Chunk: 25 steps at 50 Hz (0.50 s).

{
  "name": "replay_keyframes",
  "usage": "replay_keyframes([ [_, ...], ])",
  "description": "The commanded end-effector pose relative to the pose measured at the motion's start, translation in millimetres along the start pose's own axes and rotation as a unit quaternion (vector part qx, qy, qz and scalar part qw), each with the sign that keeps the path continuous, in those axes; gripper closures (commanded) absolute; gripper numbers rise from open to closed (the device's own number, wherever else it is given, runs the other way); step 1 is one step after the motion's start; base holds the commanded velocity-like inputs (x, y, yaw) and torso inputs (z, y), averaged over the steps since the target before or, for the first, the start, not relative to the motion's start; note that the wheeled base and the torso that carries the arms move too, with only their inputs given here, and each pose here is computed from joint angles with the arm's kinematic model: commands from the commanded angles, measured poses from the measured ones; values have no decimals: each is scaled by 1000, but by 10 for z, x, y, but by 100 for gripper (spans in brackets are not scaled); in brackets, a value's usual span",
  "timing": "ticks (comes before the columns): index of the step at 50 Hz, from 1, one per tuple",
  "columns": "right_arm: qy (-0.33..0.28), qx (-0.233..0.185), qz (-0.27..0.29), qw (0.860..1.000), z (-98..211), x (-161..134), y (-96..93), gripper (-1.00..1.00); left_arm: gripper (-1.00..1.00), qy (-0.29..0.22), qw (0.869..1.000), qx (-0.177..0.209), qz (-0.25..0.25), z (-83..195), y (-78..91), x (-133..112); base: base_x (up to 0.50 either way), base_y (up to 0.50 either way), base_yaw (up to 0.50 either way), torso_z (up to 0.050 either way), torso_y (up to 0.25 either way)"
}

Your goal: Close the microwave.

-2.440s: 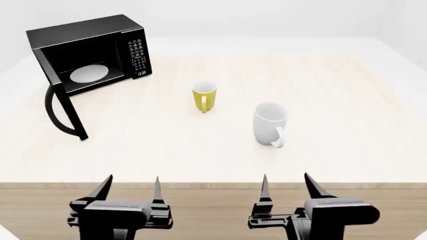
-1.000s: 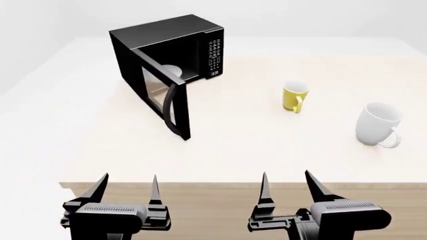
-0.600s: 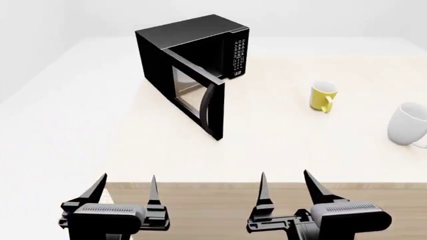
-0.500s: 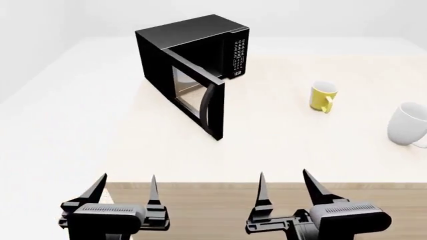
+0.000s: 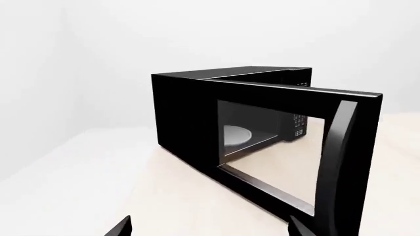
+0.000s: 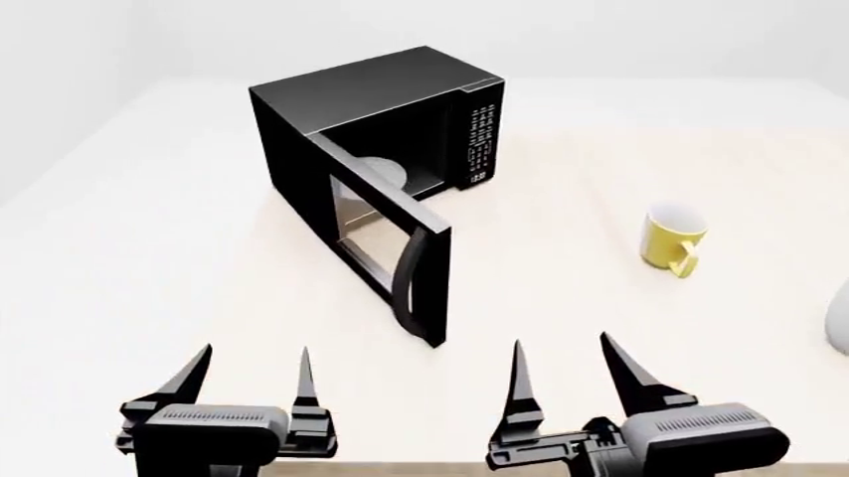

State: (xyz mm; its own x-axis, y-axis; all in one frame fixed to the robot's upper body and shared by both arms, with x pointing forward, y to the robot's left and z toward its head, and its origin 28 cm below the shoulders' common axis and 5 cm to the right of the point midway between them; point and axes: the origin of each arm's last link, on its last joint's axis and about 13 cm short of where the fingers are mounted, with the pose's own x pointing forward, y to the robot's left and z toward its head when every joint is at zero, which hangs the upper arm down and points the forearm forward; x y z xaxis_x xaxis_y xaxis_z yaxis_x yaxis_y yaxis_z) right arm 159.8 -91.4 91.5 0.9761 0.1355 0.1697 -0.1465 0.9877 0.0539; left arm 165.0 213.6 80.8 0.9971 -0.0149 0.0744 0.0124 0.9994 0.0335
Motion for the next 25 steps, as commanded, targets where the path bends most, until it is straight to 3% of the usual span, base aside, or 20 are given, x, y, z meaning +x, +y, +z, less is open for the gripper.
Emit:
replay_keyframes([
  [1, -5, 1, -1, 1000, 25, -8, -5, -100, -100, -1, 1000, 0, 0, 7, 3, -6, 500, 0, 0, 0, 0],
  [10, 9, -7, -20, 1000, 37, -1, -11, -100, -100, -4, 1000, 1, 3, 26, 16, -15, 458, 0, 0, 0, 0],
  [18, -3, 3, -20, 1000, 52, -9, -11, -100, -100, -4, 1000, 1, 4, 25, 15, -17, 18, 22, 0, 0, 0],
  [25, -3, 3, -19, 1000, 52, -11, -15, -100, -100, -4, 1000, 2, 4, 21, 12, -20, 0, 500, 0, 0, 0],
])
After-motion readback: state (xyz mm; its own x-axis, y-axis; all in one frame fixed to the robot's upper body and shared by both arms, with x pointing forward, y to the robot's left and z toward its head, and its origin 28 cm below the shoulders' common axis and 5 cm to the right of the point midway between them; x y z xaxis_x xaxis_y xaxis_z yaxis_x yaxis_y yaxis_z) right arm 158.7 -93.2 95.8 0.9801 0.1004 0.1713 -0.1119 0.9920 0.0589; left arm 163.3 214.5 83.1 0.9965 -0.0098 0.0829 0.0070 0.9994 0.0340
